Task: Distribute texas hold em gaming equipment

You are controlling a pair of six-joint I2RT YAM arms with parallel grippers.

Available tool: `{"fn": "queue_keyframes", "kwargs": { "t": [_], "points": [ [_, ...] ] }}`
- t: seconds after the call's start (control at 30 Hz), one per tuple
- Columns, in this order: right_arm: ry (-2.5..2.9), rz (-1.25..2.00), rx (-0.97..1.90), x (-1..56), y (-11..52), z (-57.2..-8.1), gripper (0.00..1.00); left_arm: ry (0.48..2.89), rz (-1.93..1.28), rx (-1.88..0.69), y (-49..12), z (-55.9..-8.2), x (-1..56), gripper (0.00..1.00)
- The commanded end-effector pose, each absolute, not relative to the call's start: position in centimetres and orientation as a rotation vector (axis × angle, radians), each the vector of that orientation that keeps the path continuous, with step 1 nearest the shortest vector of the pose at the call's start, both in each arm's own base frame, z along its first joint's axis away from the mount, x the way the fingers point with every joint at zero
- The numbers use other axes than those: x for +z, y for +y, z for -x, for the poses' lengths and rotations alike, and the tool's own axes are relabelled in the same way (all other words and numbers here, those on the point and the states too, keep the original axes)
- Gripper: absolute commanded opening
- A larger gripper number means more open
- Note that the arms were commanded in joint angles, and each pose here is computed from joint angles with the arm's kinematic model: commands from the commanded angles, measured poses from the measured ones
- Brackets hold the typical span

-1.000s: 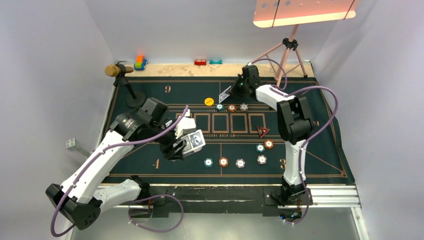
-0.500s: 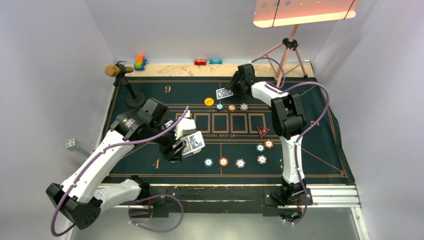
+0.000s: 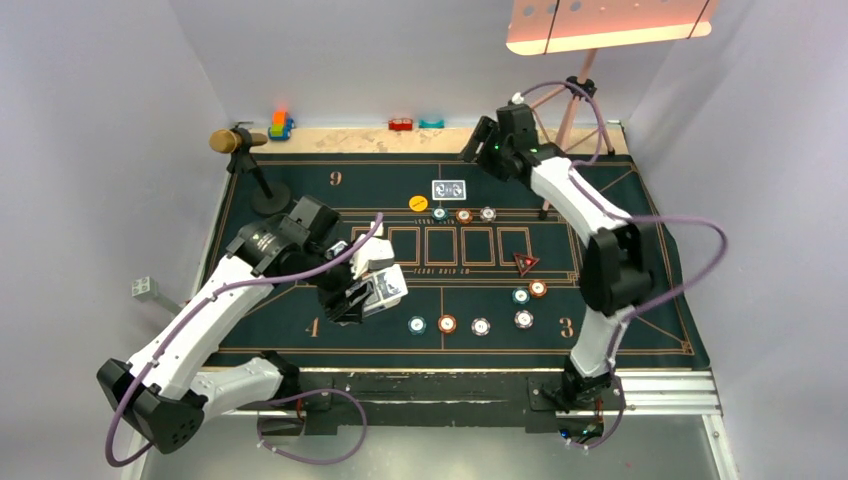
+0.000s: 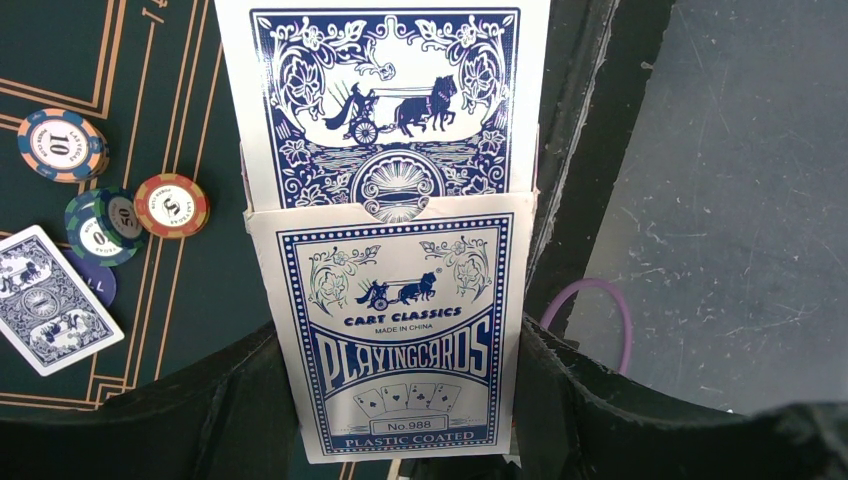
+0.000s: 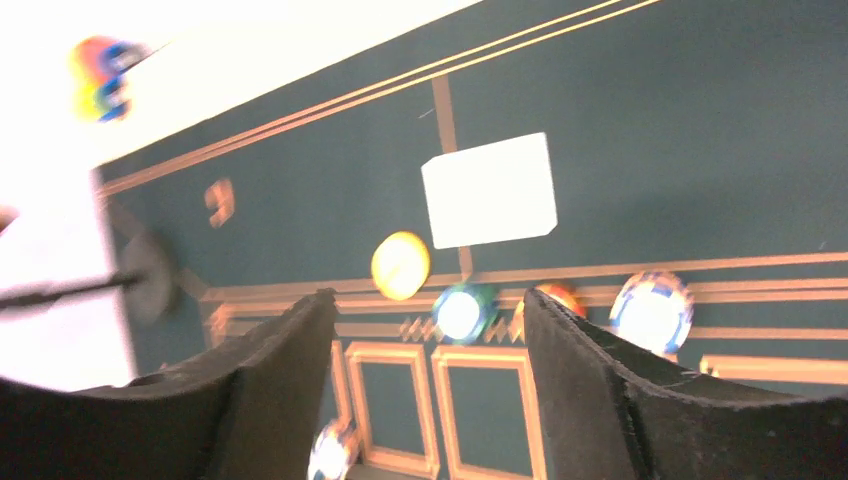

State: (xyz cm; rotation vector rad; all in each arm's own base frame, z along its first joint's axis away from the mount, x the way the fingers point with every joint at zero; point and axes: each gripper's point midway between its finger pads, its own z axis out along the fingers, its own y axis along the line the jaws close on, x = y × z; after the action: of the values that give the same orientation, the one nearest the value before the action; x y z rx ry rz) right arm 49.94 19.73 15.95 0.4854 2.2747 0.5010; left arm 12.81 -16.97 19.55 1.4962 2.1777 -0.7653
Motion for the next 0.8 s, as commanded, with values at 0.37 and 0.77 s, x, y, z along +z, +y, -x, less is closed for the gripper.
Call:
{"fn": "queue_keyframes", "kwargs": {
  "t": [0.37,0.77],
  "points": [
    [2.151,0.245,1.458,27.1,31.1,-21.7,0.89,2.125,-1.494,-0.715,-17.6,-14.6,21.0,0.29],
    [2.191,0.428,1.619,26.3,36.5,-18.2,0.94,2.122,-1.490,-0.709,-17.5,-14.6,21.2,0.30]
  ]
}}
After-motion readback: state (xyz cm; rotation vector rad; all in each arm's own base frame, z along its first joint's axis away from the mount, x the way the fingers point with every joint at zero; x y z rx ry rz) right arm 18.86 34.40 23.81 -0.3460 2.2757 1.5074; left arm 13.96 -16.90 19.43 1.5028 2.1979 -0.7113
